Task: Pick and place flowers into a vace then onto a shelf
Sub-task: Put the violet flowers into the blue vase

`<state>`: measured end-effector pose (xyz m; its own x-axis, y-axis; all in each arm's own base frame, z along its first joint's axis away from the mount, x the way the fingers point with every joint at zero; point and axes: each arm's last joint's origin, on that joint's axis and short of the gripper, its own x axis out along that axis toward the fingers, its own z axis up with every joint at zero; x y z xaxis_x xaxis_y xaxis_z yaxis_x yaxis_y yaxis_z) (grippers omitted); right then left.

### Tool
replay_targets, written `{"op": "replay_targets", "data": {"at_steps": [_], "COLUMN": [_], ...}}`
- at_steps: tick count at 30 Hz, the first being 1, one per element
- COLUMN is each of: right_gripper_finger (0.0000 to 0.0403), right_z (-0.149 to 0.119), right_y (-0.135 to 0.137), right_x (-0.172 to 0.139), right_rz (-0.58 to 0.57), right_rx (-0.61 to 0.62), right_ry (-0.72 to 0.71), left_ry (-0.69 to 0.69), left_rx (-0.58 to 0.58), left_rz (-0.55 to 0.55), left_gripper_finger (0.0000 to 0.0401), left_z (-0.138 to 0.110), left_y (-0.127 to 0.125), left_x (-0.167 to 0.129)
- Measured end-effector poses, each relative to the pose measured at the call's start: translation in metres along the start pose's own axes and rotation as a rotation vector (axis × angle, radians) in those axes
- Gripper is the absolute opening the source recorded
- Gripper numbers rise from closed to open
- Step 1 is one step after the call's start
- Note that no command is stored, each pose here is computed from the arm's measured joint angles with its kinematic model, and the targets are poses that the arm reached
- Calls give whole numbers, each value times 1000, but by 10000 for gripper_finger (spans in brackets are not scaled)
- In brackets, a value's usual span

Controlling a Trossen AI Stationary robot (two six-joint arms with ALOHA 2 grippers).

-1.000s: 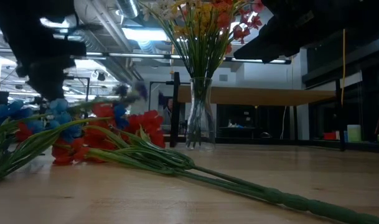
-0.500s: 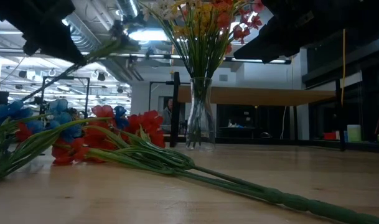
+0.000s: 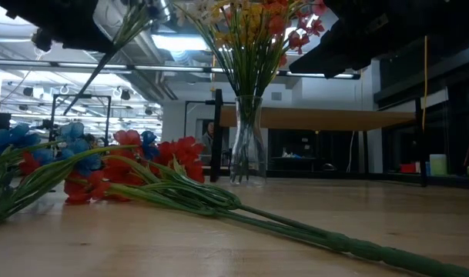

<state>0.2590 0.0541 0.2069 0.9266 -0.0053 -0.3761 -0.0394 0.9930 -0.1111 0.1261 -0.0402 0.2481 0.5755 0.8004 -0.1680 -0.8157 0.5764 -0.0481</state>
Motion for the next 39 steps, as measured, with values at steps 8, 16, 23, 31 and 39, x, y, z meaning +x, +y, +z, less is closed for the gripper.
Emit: {"op": "replay_targets", "data": {"at_steps": [8, 16, 23, 31, 39], "right_gripper_finger": [3, 3, 3, 3, 3], "right_z": [0, 0, 0, 3, 10], "right_y": [0, 0, 0, 3, 14], "right_x": [0, 0, 0, 0, -3], "right_rz": [0, 0, 0, 88, 128], "right_rx": [0, 0, 0, 6, -2], "right_ry": [0, 0, -1, -36, -101], "left_ry": [-117, -137, -137, -218, -234], "left_rx": [27, 52, 104, 172, 179], "left_rz": [-6, -115, -334, -553, -687], "left_gripper_finger": [3, 3, 3, 3, 3], "left_z": [14, 32, 45, 50, 37], "left_y": [-17, -34, -49, -75, -99], "left_x": [-7, -25, -41, -53, -54]}}
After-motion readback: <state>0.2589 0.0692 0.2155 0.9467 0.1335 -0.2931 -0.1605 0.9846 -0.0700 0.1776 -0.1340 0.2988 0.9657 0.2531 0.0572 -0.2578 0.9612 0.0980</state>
